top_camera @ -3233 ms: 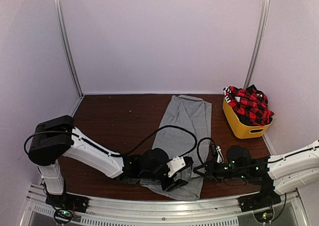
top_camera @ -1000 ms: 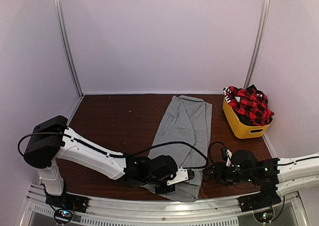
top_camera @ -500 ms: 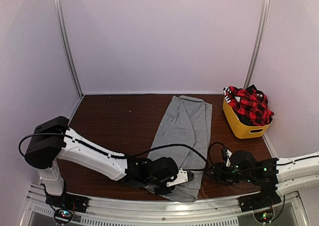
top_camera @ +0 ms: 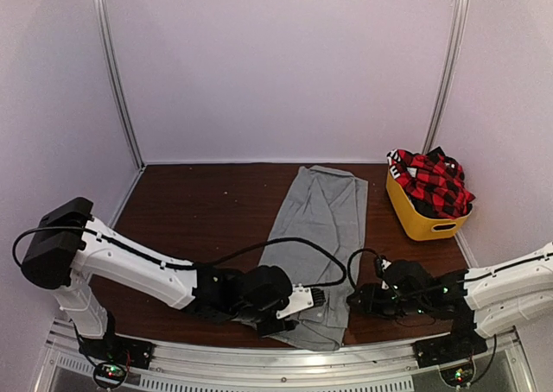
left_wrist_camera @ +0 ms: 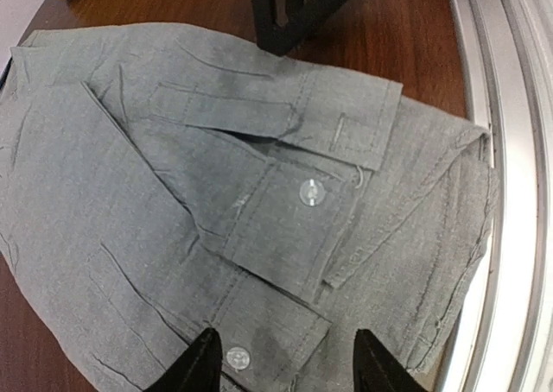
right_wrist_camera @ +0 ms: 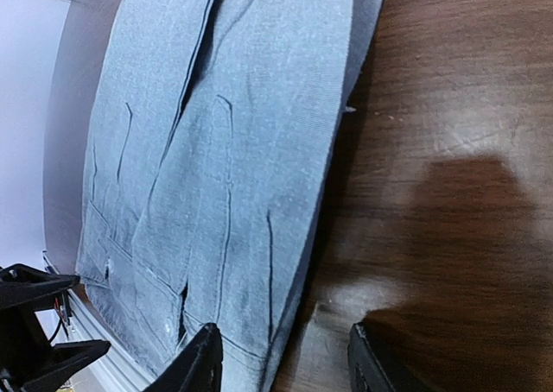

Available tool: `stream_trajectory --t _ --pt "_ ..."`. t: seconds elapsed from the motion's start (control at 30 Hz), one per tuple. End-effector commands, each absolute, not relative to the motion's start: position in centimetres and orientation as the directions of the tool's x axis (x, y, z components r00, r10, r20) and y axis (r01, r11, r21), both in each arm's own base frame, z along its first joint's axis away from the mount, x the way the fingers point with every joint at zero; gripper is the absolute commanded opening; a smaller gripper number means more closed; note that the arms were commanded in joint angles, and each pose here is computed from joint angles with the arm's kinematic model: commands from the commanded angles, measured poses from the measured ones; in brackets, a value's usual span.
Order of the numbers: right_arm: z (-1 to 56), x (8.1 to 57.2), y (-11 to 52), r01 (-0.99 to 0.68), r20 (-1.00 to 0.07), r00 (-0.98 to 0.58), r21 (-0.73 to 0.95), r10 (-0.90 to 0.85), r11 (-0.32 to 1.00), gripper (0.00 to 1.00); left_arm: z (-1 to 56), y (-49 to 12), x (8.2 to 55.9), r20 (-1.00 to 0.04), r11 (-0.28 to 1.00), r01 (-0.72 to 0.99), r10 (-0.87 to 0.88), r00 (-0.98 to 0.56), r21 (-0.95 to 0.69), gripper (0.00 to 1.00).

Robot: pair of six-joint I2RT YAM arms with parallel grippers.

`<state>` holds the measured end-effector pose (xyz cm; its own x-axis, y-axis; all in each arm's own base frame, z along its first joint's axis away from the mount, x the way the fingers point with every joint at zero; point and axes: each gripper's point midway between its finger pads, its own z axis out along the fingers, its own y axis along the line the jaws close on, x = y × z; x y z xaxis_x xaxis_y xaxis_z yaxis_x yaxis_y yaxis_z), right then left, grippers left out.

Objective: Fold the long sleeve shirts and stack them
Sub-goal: Adjust the sleeve of the rectangle-folded shirt, then move the rectangle-folded shirt to the center of the board.

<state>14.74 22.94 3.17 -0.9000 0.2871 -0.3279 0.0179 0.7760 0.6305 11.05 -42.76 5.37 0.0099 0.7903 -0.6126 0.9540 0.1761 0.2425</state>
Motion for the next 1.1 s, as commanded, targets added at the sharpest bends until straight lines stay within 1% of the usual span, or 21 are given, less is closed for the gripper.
stream_trajectory --t 0.0,0.03,0.13,0.27,0.4,0.57,0.7,0.83,0.9,1.07 --pt "3.8 16.3 24.0 -0.014 -0.383 -0.881 0.607 0.277 0.795 0.51 7.9 -42.3 13.3 -0.712 0.308 0.944 0.689 -0.136 0.118 0.55" --pt "3.7 16.6 23.9 -0.013 -0.392 -0.878 0.594 0.275 0.805 0.50 8.5 -42.2 13.9 -0.737 0.331 0.940 0.656 -0.163 0.087 0.57" --pt "3.9 17.8 23.8 -0.014 -0.426 -0.863 0.557 0.271 0.830 0.50 9.1 -40.7 15.9 -0.762 0.397 0.918 0.594 -0.258 -0.001 0.62" --pt "3.7 19.0 23.6 -0.015 -0.456 -0.853 0.507 0.253 0.862 0.50 8.3 -39.0 17.7 -0.749 0.448 0.889 0.556 -0.359 -0.093 0.64" --pt "3.5 19.9 23.3 -0.017 -0.473 -0.849 0.466 0.233 0.884 0.50 6.8 -38.0 18.6 -0.717 0.485 0.865 0.558 -0.417 -0.126 0.63" --pt "2.6 21.1 23.1 -0.017 -0.456 -0.866 0.436 0.205 0.900 0.48 5.2 -37.3 18.6 -0.678 0.499 0.854 0.577 -0.456 -0.150 0.63" --pt "1.7 21.1 22.7 -0.015 -0.436 -0.880 0.424 0.190 0.906 0.47 5.4 -36.6 18.9 -0.672 0.520 0.835 0.554 -0.491 -0.181 0.63" --pt "0.9 21.5 22.0 -0.006 -0.426 -0.887 0.402 0.181 0.916 0.45 5.4 -35.6 20.0 -0.653 0.564 0.795 0.519 -0.551 -0.223 0.64" --pt "1.0 22.1 22.2 -0.015 -0.424 -0.887 0.422 0.183 0.907 0.45 5.2 -35.2 20.5 -0.639 0.578 0.780 0.510 -0.576 -0.241 0.65" --pt "0.3 23.2 21.6 -0.012 -0.417 -0.893 0.396 0.168 0.918 0.42 4.6 -35.1 21.7 -0.615 0.600 0.755 0.498 -0.611 -0.265 0.65"
